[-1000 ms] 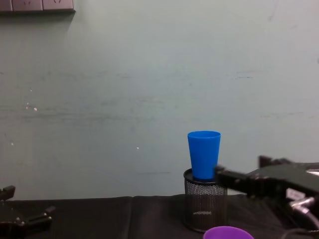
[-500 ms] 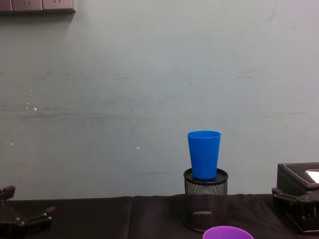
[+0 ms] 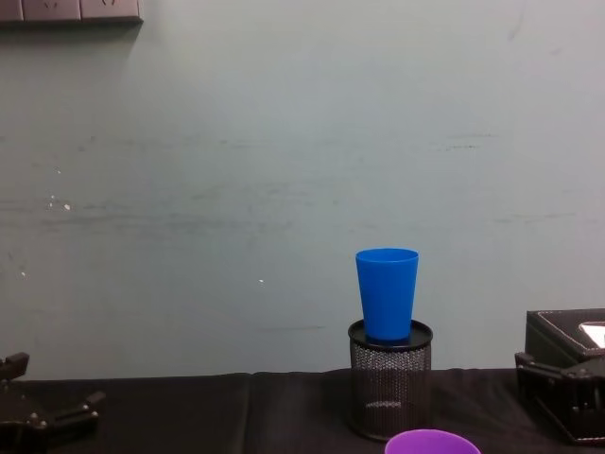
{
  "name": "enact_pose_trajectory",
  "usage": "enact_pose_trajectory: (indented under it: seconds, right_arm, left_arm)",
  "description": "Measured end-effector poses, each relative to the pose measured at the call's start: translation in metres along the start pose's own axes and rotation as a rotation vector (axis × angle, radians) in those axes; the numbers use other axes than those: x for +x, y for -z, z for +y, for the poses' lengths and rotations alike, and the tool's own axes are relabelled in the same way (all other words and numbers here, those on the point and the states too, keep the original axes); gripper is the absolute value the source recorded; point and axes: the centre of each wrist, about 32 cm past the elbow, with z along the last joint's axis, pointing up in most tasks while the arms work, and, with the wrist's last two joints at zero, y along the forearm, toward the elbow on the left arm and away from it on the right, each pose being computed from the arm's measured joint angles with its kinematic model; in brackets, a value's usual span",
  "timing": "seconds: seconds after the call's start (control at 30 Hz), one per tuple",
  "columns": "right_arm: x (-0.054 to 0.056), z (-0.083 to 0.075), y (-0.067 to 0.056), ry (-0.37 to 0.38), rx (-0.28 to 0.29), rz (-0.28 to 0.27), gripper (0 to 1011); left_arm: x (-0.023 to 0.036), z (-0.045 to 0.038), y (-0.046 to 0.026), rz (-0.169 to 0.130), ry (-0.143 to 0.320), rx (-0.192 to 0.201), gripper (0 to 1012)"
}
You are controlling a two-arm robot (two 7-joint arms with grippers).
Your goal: Pick up one cup with a gripper and tap it against the other cup.
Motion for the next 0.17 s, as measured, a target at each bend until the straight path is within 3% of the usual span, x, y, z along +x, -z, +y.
enact_pose_trajectory:
  seconds: [0.17]
  right_arm:
    - [0.0,-0.0001,-0.0003,-0.002,0.001,0.0,1004]
  left_arm:
    - [0.0,0.0,0.0,0.0,0.0,0.0,1000]
